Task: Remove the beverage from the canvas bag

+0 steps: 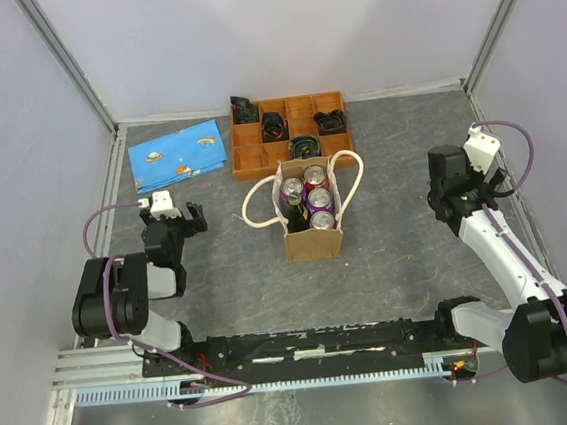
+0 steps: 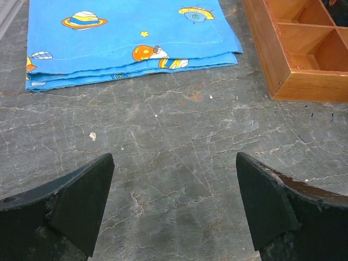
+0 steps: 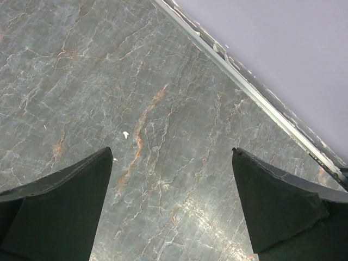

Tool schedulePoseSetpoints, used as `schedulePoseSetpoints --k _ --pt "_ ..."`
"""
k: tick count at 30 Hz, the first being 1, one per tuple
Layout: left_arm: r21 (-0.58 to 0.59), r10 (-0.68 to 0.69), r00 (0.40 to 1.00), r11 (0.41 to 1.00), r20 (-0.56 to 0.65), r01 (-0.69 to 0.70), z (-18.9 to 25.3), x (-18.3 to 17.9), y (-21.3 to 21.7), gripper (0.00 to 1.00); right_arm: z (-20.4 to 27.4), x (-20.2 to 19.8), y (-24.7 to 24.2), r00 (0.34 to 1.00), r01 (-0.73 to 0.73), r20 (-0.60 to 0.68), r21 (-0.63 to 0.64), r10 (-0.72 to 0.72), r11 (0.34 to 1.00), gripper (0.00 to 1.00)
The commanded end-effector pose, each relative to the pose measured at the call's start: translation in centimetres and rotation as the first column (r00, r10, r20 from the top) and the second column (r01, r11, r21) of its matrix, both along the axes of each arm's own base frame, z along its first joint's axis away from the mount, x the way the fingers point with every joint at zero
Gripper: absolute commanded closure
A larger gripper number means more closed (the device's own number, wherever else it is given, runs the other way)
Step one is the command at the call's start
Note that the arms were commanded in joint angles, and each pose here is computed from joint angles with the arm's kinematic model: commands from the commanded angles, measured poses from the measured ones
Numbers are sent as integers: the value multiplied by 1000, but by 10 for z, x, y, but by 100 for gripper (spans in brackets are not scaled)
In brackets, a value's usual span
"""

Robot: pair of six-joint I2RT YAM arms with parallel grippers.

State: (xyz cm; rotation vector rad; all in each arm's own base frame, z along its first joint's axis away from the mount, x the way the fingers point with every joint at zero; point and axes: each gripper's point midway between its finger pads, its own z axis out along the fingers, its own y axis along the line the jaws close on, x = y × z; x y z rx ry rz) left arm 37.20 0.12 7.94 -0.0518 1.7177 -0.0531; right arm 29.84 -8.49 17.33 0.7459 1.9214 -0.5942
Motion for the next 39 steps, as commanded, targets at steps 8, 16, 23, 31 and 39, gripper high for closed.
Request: schedulePoseSetpoints --k 8,16,23,31,39 --pt "37 0 999 999 48 -2 13 4 2 1 11 3 -3 999 34 34 -14 -33 999 1" --pt "38 0 999 999 47 -2 12 4 2 1 22 13 14 995 -92 39 10 92 996 1" --pt "38 1 999 999 48 -3 13 4 2 1 100 11 72 887 -383 258 -56 384 922 1" --pt "38 1 999 999 46 -3 12 4 2 1 166 12 154 681 -671 336 -68 651 738 21" --pt "38 2 999 999 47 -3 12 4 2 1 135 9 246 472 -877 222 20 853 480 42"
